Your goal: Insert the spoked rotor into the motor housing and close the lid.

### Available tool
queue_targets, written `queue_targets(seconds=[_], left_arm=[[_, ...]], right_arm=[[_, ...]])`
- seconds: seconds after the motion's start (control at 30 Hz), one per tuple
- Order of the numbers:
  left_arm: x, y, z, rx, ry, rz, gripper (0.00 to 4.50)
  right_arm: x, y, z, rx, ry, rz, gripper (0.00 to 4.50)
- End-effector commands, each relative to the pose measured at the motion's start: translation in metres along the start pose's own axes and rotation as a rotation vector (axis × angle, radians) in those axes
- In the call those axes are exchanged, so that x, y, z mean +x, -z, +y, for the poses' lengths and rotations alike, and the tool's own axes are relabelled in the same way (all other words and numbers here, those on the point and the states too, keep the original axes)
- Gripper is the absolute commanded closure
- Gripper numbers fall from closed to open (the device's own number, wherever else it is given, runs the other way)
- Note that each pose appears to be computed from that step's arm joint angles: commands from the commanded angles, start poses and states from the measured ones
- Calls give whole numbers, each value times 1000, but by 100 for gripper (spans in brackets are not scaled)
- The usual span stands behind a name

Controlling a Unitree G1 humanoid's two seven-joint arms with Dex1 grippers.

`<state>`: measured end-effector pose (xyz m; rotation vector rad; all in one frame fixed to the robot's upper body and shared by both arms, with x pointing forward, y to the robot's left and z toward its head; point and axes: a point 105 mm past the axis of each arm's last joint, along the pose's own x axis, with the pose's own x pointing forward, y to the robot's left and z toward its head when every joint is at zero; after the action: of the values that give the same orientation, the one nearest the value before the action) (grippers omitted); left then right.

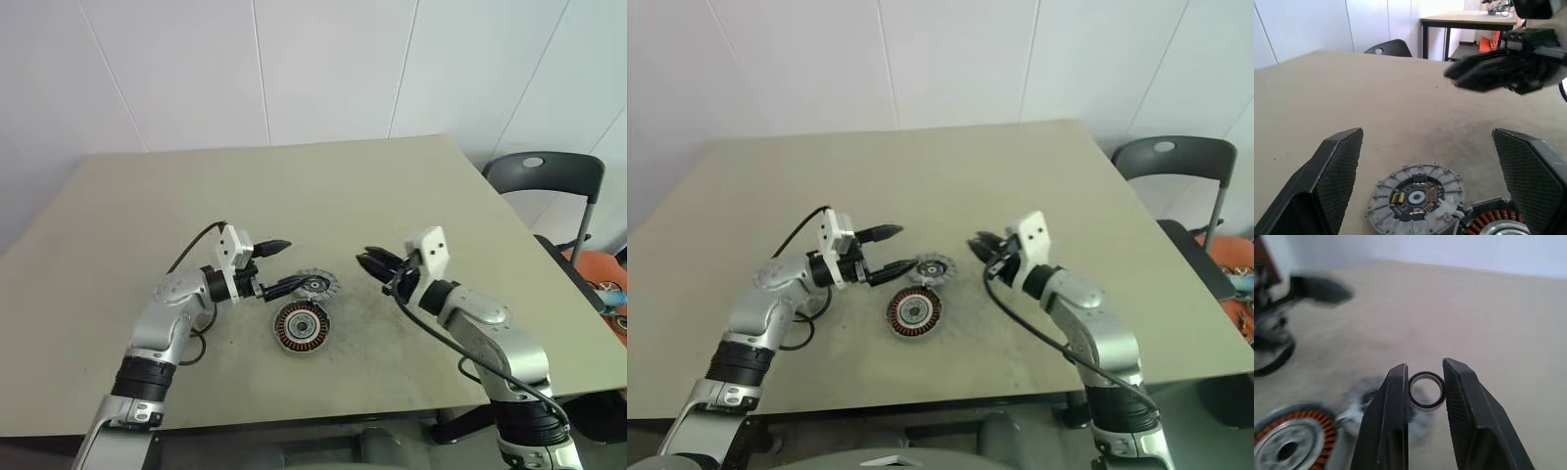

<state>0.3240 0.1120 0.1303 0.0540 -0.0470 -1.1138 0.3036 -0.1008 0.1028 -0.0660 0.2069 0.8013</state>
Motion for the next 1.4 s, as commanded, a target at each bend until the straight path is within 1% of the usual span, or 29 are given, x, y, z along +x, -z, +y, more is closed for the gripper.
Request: queue_targets(seconds=[0.03,0.13,0.23,0.3,0.4,0.53,0.63,0.83,0.93,1.07,1.17,1.4], left_arm=[[-7,-21,6,46,6,-28,0],[-14,-24,11,51,6,-7,0],[-18,-24,12,60,10,11,0],[-17,-24,13,64,10,11,0],[-12,-23,9,60,16,-1,0],[-11,-18,6,51,24,-1,0],[-10,-16,7,47,28,-1,0],[-7,-17,10,52,37,-6,0],[-1,-14,5,37,64,-13,0],[19,-12,-6,4,150,-30,0],[42,-13,-13,-7,251,-37,0],[80,-15,-19,-5,427,-42,0]], right_arm=[[4,10,-1,-22,3,103,382],[6,14,2,-37,-26,143,382],[9,11,10,-50,-78,146,382],[12,7,8,-45,-73,136,382],[12,10,-3,-45,-31,145,382],[10,9,2,-36,-58,133,382],[12,5,14,-38,-134,111,382],[16,4,6,-51,-111,120,382],[12,6,2,-43,-74,119,382],[2,8,-10,-24,29,111,382],[-16,8,-19,2,134,88,382],[-54,20,-19,63,333,73,382]])
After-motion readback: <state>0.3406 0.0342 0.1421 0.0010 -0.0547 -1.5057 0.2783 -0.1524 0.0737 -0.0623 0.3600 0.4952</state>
